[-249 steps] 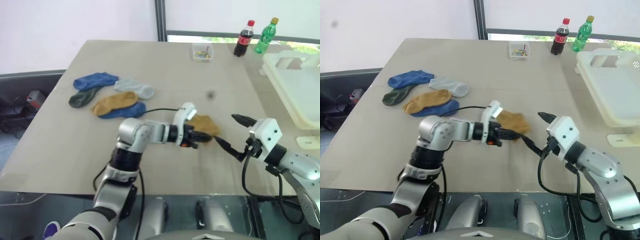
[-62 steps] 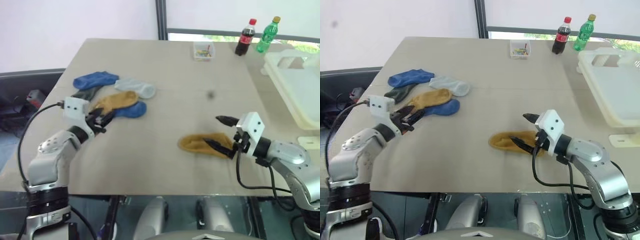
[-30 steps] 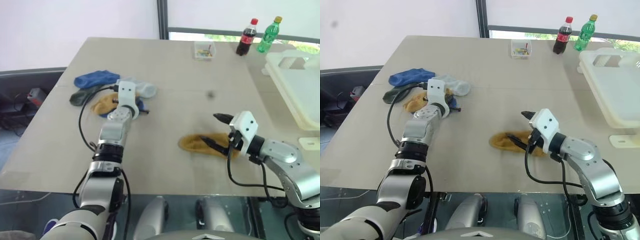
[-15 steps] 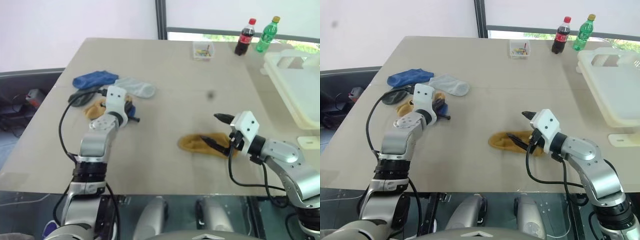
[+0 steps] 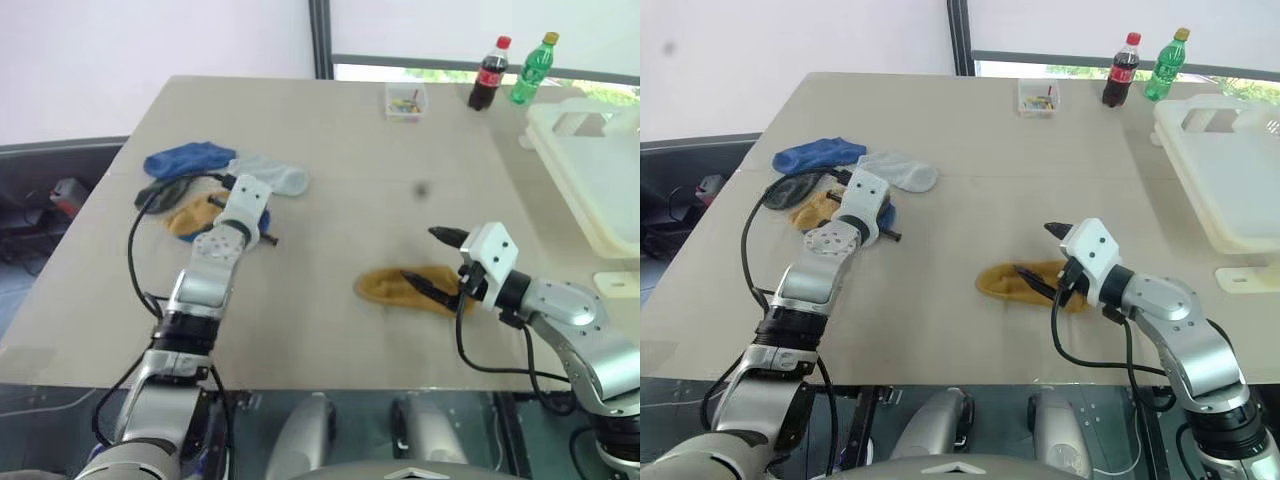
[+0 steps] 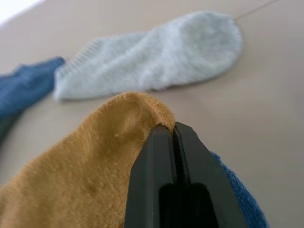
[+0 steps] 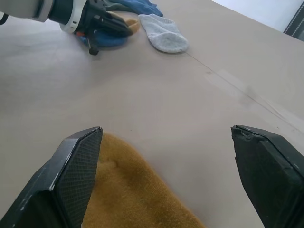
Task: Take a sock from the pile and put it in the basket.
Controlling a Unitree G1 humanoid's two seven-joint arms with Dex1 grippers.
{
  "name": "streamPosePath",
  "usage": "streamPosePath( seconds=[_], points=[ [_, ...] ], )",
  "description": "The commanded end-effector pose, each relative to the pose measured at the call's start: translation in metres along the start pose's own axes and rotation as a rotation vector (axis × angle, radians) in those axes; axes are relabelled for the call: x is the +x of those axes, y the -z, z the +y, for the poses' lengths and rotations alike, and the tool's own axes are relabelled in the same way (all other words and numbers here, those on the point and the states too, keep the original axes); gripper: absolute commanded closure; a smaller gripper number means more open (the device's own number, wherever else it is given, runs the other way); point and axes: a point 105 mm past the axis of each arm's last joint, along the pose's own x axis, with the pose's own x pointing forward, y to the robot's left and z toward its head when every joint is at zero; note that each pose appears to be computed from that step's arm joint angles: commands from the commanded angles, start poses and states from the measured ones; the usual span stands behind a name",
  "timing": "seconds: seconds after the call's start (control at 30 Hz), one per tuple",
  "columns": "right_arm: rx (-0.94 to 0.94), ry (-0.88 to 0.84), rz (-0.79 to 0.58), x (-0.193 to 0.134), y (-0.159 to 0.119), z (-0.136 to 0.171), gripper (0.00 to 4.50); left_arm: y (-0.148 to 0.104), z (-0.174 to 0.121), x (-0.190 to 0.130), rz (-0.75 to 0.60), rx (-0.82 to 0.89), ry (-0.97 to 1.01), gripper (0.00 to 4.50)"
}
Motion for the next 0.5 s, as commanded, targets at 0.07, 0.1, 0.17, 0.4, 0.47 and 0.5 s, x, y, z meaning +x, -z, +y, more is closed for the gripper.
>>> streamPosePath(
  seconds=[0.07, 0.1, 0.17, 0.4, 0.47, 0.5],
  points=[
    [-0.036, 0.008, -0.044, -0.004, -0.012, 0.001, 0.0, -0.014, 0.012, -0.001, -0.065, 0.017, -0.02, 4.46],
    [-0.034, 0.008, -0.044, -0.004, -0.011, 0.002, 0.0, -0.019, 0.014, -0.001, -0.08, 0.005, -0.026, 4.46],
    [-0.031, 0.009, -0.044, -0.004, -0.011, 0.002, 0.0, -0.029, 0.017, -0.003, -0.118, 0.034, -0.031, 4.46],
    [-0.031, 0.006, -0.041, -0.004, -0.009, 0.003, 0.0, -0.03, -0.001, 0.0, -0.132, 0.048, 0.03, 4.46],
    [-0.033, 0.007, -0.04, -0.004, -0.009, 0.003, 0.0, -0.03, -0.008, 0.003, -0.121, -0.071, 0.059, 4.46],
    [-0.034, 0.008, -0.039, -0.004, -0.009, 0.004, 0.0, -0.03, -0.01, 0.003, -0.116, -0.12, 0.071, 4.46]
  ],
)
